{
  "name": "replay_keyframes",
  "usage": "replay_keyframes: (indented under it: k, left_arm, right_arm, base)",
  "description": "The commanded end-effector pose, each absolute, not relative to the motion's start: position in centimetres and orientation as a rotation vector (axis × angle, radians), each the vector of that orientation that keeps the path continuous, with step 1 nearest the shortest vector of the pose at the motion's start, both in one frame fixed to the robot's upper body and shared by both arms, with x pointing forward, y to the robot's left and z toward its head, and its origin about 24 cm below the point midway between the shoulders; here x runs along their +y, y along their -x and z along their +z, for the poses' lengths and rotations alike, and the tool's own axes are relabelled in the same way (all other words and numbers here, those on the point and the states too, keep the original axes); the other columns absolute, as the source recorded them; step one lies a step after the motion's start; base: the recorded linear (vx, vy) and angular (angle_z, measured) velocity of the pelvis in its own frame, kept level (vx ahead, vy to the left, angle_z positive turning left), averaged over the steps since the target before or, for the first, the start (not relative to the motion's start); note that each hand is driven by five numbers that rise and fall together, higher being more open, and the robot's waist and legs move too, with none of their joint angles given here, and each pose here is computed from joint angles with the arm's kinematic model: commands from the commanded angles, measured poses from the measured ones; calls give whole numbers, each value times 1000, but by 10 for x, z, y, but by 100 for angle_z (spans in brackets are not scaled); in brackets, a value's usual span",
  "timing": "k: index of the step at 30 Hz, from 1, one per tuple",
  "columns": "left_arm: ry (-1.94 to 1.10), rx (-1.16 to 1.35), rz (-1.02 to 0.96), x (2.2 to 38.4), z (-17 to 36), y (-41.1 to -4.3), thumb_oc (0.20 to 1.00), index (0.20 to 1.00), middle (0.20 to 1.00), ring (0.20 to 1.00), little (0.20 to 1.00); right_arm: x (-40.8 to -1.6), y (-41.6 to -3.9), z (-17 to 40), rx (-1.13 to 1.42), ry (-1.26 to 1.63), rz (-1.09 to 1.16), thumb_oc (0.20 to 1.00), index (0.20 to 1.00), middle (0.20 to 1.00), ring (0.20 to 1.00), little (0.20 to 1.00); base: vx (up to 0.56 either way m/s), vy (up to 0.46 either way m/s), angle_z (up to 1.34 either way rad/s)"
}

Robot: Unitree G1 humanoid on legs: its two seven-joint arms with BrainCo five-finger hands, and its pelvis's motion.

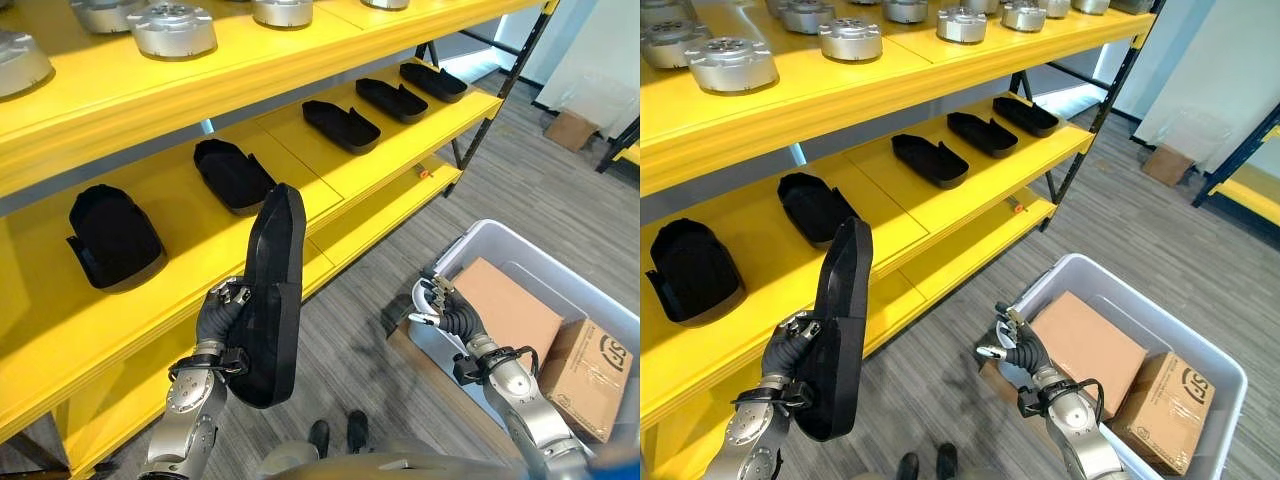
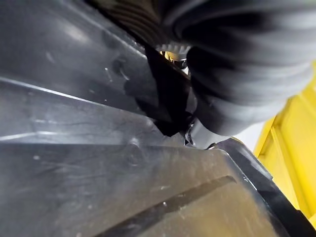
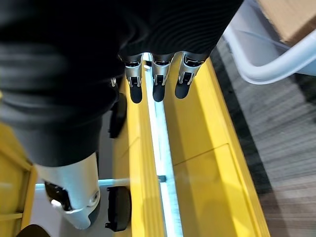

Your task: Move parts from the plastic box to the shelf.

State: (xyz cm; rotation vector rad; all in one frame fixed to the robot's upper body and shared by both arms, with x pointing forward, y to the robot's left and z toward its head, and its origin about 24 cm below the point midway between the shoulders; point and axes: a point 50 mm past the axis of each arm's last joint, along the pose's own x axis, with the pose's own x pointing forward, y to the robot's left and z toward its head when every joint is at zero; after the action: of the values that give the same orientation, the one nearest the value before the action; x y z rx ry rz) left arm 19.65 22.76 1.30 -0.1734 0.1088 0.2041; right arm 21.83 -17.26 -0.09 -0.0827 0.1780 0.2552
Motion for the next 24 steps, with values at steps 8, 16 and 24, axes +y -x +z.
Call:
replay_keyframes:
  k: [8, 16, 24]
  left_arm:
    - [222, -97, 101, 219, 49, -210, 200, 200, 200, 200, 200]
    - [237, -140, 74, 215, 62, -216, 200, 200, 200, 200, 200]
    - [208, -170, 62, 220, 71, -218, 200, 200, 200, 200, 200]
  right_arm:
    - [-184, -238, 32, 12, 84, 236, 1000, 1000, 1000, 1000, 1000]
    - [-199, -233, 30, 29, 102, 154, 1000, 1000, 1000, 1000, 1000]
    - [-203, -233, 30, 22, 105, 102, 1000, 1000, 1000, 1000, 1000]
  base:
    - [-102, -35, 29]
    - [-128, 244, 101]
    - [24, 309, 58]
